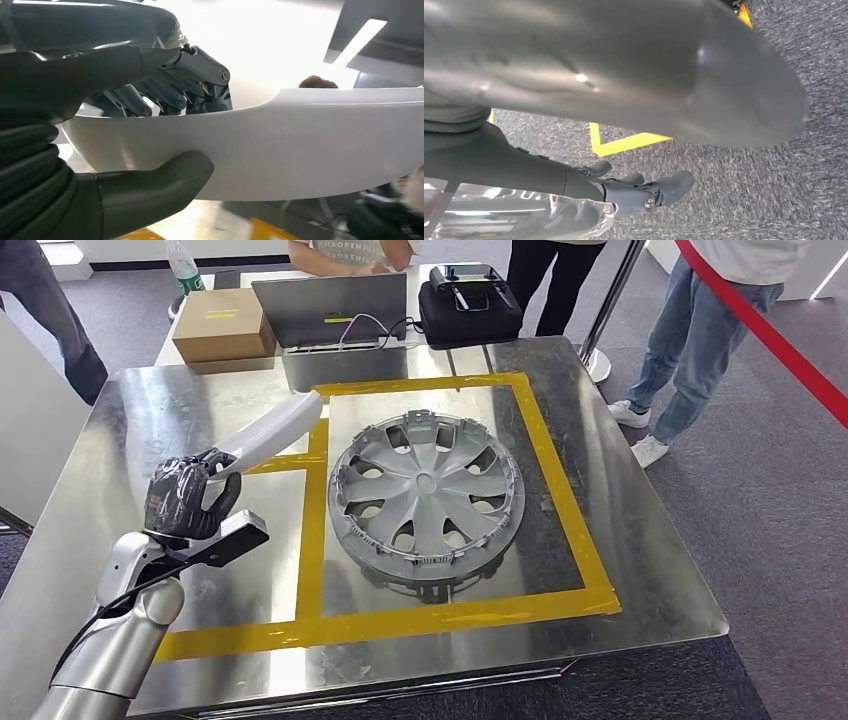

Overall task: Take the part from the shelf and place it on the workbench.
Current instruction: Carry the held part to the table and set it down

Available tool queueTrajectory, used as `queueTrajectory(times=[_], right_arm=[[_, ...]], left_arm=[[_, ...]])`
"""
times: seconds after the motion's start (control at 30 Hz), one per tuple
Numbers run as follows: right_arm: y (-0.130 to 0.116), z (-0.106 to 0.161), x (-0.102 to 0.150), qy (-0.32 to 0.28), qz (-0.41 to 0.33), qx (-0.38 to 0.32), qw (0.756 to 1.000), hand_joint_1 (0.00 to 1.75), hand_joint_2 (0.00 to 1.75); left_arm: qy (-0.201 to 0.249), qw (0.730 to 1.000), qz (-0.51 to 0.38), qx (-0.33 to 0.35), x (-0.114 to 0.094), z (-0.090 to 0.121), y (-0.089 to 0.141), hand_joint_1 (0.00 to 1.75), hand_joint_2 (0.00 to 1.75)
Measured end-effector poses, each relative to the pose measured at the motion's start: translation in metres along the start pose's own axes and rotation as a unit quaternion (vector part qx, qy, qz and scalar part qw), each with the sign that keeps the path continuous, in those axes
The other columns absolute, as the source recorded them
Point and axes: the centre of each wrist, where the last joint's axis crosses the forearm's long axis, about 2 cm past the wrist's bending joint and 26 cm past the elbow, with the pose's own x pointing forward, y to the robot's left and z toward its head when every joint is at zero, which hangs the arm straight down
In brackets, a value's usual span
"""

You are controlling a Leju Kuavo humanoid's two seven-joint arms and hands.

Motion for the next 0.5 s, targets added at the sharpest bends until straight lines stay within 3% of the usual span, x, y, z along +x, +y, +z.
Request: queueTrajectory(times=[0.3,0.5], right_arm=[[0.001,0.0,0.002,-0.002,0.006,0.002,1.0,0.0,0.0],[0.001,-0.001,0.003,-0.003,0.007,0.002,1.0,0.0,0.0]], left_arm=[[0.075,0.992,-0.094,-0.043,-0.041,0.036,-0.014,1.75,1.75],[0.102,0.988,-0.096,-0.064,-0.052,0.049,-0.02,1.75,1.75]])
